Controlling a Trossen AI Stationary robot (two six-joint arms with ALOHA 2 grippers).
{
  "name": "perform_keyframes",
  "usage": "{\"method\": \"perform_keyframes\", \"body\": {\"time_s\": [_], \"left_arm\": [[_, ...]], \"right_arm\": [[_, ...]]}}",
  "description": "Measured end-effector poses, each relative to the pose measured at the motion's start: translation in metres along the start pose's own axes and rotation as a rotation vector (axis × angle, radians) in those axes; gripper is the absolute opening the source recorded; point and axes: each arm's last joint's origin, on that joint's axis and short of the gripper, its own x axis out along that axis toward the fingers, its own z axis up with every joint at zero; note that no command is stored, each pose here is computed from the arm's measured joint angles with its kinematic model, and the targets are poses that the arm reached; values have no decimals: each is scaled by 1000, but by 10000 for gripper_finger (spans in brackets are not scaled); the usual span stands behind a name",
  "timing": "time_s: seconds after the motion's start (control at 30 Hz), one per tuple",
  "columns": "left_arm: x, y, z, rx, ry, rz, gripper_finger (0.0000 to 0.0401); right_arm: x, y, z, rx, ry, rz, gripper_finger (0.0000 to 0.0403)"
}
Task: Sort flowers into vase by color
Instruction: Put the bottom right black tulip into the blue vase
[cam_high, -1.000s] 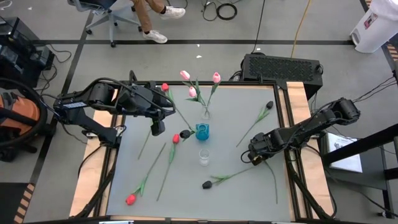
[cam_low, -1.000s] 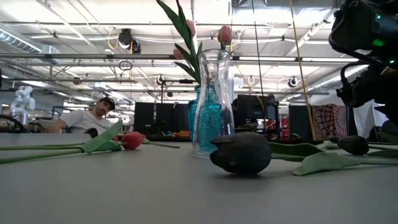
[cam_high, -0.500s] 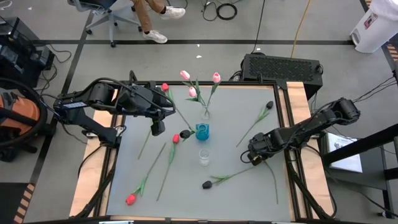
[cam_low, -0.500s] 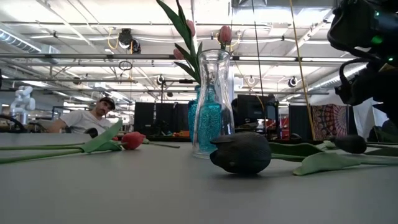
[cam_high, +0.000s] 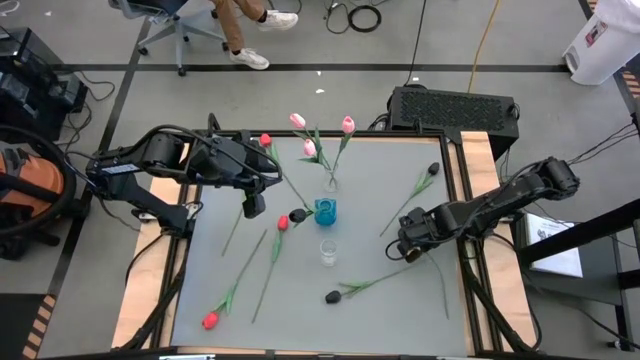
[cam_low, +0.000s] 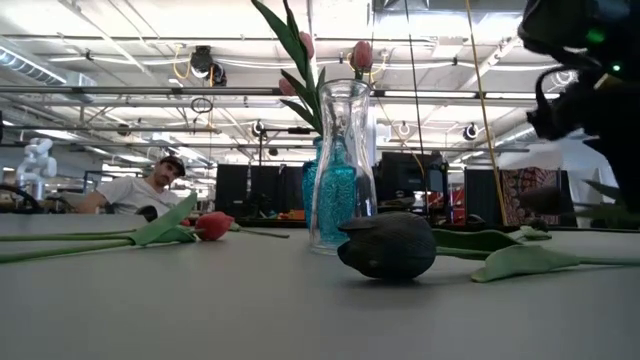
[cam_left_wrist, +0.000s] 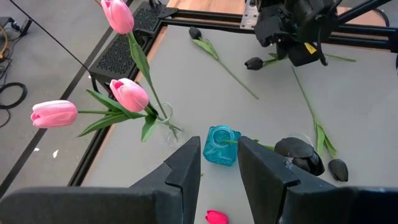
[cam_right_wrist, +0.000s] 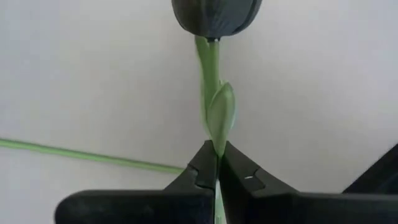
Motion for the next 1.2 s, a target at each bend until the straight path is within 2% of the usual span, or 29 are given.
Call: {"method": "perform_keyframes", "body": {"time_s": [0.53, 0.83, 0.97, 1.2], "left_arm": [[0, 0, 0, -1, 0, 0, 114], [0, 0, 0, -1, 0, 0, 114], [0, 0, 0, -1, 0, 0, 114], [0, 0, 0, -1, 0, 0, 114]], "right_arm": [[-75, 18, 11, -38, -226, 21, 0], [-137, 25, 19, -109, -482, 86, 0], [-161, 27, 22, -173, -610, 108, 0], [-191, 40, 28, -394, -826, 171, 0]]}}
